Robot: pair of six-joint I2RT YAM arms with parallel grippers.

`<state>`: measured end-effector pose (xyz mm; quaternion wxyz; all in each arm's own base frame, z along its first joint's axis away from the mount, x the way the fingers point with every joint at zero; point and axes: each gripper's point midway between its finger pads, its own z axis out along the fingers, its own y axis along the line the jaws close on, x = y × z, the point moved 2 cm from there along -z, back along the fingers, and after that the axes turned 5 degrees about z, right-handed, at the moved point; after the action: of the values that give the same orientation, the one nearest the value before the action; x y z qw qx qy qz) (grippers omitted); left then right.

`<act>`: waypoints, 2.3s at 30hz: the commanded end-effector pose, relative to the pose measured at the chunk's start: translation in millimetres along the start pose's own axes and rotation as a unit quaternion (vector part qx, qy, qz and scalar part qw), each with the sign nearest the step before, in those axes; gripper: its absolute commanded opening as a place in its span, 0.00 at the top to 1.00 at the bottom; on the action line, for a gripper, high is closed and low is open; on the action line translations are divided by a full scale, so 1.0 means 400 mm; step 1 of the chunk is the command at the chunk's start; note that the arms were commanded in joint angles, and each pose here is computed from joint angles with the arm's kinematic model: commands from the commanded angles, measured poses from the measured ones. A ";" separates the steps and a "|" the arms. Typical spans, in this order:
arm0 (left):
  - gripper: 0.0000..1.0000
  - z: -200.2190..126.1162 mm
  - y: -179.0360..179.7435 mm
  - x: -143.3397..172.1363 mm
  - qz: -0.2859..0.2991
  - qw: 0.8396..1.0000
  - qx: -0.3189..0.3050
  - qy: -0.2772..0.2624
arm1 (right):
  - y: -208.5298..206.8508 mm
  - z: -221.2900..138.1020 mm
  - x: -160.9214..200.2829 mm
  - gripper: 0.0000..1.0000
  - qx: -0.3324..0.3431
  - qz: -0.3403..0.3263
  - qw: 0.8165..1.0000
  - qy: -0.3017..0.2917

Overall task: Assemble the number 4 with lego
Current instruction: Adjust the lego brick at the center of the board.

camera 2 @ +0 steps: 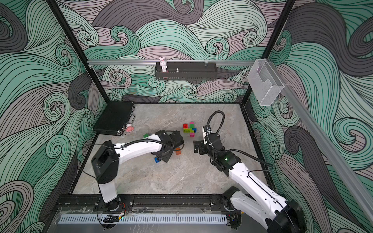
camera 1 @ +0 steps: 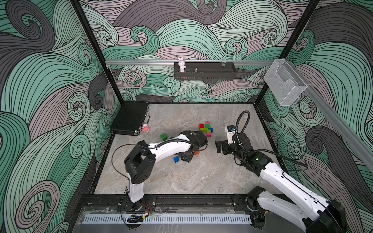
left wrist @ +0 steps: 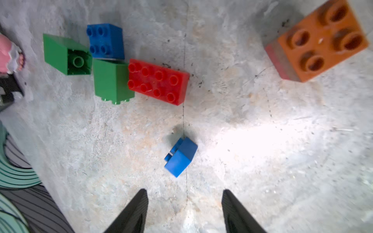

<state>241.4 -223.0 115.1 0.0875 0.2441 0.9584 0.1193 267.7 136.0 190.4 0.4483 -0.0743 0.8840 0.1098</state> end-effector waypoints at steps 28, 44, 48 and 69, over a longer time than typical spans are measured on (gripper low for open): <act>0.68 0.186 0.008 0.052 0.065 0.990 0.103 0.070 | 0.009 -0.006 -0.025 0.01 -0.005 0.002 1.000 0.001; 0.86 0.204 0.276 0.150 -0.009 0.932 -0.315 0.181 | 0.037 0.018 -0.029 0.01 -0.030 -0.024 0.999 0.011; 0.85 0.236 0.260 0.161 0.005 0.922 -0.320 0.217 | 0.036 0.012 -0.027 0.01 -0.032 -0.024 0.999 0.007; 0.59 0.225 0.189 0.117 0.002 0.955 -0.229 0.189 | 0.031 0.006 -0.029 0.01 -0.028 -0.024 0.999 0.006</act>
<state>258.8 -108.4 44.8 -0.0317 0.1789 0.8930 0.4117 270.7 148.8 189.1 0.4296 -0.1101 0.8883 0.1192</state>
